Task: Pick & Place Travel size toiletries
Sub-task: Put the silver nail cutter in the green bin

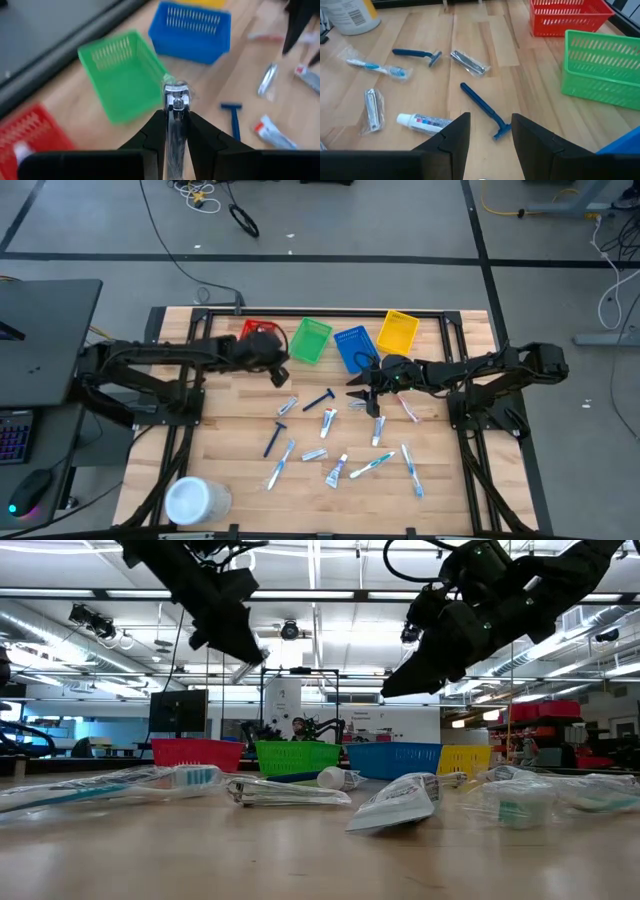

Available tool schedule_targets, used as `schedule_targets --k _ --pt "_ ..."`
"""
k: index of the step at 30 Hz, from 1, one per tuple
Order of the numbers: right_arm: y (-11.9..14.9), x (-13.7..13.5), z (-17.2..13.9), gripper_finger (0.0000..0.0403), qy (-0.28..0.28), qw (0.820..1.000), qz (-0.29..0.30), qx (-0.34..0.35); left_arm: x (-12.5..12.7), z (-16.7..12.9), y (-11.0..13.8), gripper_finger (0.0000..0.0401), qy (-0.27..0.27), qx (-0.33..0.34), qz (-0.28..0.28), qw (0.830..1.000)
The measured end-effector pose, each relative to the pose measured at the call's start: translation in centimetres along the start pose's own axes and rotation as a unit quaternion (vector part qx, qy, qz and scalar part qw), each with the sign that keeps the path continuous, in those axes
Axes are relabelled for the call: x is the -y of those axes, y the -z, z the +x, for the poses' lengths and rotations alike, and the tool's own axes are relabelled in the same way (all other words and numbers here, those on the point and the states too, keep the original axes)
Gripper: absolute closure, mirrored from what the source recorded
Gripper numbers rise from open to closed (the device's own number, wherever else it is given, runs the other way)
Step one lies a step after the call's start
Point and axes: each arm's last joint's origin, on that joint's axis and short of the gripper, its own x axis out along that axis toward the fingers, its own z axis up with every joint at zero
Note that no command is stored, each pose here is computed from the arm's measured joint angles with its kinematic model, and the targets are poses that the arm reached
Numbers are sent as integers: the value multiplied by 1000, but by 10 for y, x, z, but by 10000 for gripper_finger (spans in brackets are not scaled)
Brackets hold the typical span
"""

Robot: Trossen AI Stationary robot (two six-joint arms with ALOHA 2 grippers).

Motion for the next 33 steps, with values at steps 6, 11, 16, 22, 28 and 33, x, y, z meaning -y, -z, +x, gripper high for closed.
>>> schedule_targets --k 6,11,16,22,28,33 --pt "0 0 0 249 0 1000 0 1 -20 13 -15 337 -20 47 6 999" --pt "-1 0 0 249 0 1000 0 4 -29 37 -23 337 0 69 8 998" --pt "-1 0 0 249 0 1000 0 4 -40 70 -20 337 22 64 -2 998" --pt "0 0 0 249 0 1000 0 1 -57 101 -14 337 32 55 -18 998" --pt "0 0 0 249 0 1000 0 1 -70 119 -9 337 31 58 -22 998" --pt "0 0 0 249 0 1000 -1 1 -77 122 -9 337 28 57 -25 998"
